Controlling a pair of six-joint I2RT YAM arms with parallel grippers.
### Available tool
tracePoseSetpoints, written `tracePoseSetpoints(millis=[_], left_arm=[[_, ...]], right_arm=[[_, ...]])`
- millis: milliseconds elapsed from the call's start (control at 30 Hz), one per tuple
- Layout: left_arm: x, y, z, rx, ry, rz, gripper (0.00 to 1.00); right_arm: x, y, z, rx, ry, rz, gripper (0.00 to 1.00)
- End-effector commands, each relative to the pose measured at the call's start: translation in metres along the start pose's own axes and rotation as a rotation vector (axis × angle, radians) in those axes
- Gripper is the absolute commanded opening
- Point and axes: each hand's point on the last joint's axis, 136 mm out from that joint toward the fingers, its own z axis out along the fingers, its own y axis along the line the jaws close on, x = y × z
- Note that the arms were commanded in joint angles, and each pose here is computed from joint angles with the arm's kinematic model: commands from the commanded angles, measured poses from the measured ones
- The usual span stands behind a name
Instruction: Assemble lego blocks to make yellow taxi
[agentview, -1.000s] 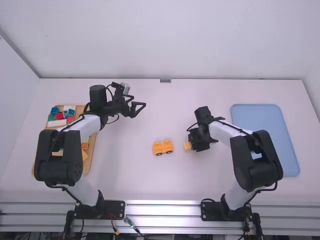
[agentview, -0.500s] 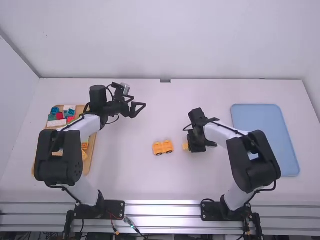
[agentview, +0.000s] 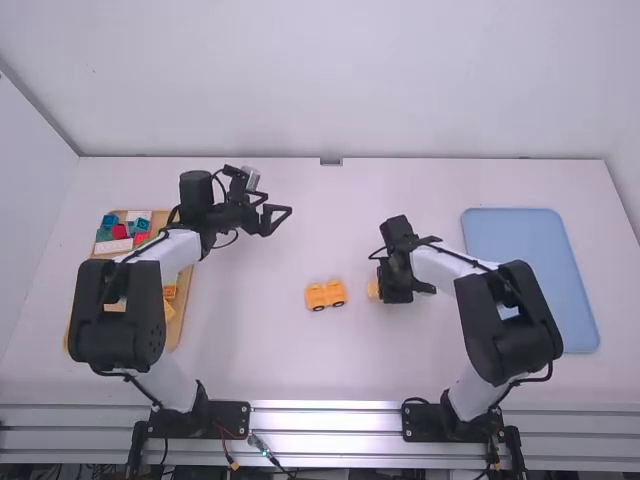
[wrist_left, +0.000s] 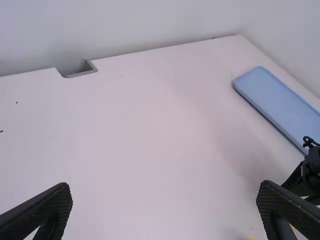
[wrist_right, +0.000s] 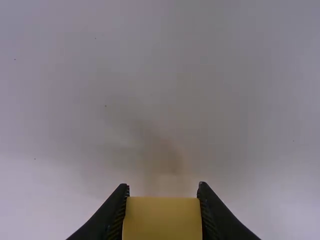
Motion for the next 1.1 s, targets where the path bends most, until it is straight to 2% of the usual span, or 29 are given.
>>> tracePoseSetpoints(millis=[0,67,133,167,200,267,333,400,533,567,600,633,667,800,867,1067], left_arm=[[-0.001,0.000,-0.001,0.006,-0.003,-0.006,0.99],[0.000,-0.001,0.000,0.010,0.000,-0.006,0.99],[-0.001,-0.002,0.001,0.013,0.001,-0.004,0.99],[0.000,-0.003,0.001,0.013,0.001,-0.004,0.99],[0.000,-0.002,0.001,0.013,0.001,-0.004,0.99],[0.000,-0.002,0.001,0.013,0.001,-0.004,0.99],[0.000,-0.002,0.001,0.012,0.003,-0.006,0.99],[0.001,-0.002,0.001,0.013,0.005,-0.009,0.99],[0.002,-0.002,0.001,0.013,0.008,-0.012,0.99],[0.002,-0.002,0.001,0.013,0.008,-0.013,0.99],[0.002,-0.002,0.001,0.013,0.008,-0.012,0.99],[0.001,-0.002,0.001,0.013,0.007,-0.011,0.99],[0.001,-0.002,0.001,0.013,0.007,-0.012,0.99],[0.001,-0.002,0.001,0.009,0.005,-0.009,0.99],[0.000,-0.002,0.001,0.011,0.004,-0.008,0.98],[0.000,-0.002,0.001,0.010,0.003,-0.006,0.99]], right_arm=[[-0.002,-0.007,0.005,0.022,-0.015,-0.001,0.05],[0.001,-0.007,0.005,0.020,-0.013,-0.009,0.08],[0.002,-0.007,0.005,0.022,-0.013,-0.014,0.16],[0.002,-0.008,0.005,0.023,-0.015,-0.014,0.22],[0.001,-0.008,0.005,0.023,-0.017,-0.014,0.24],[0.001,-0.008,0.005,0.023,-0.021,-0.015,0.37],[0.001,-0.008,0.005,0.023,-0.020,-0.015,0.40],[0.001,-0.008,0.005,0.023,-0.020,-0.014,0.51],[0.002,-0.008,0.005,0.024,-0.017,-0.014,0.58],[0.001,-0.008,0.005,0.024,-0.017,-0.015,0.64],[0.002,-0.008,0.005,0.024,-0.016,-0.015,0.84],[0.002,-0.008,0.005,0.024,-0.017,-0.016,0.94],[0.001,-0.007,0.005,0.022,-0.020,-0.020,0.99],[-0.005,0.003,0.000,0.006,-0.011,-0.112,0.99],[-0.006,0.018,-0.008,-0.029,0.017,-0.231,0.99],[0.015,0.081,-0.069,-0.299,0.176,-0.737,0.99]])
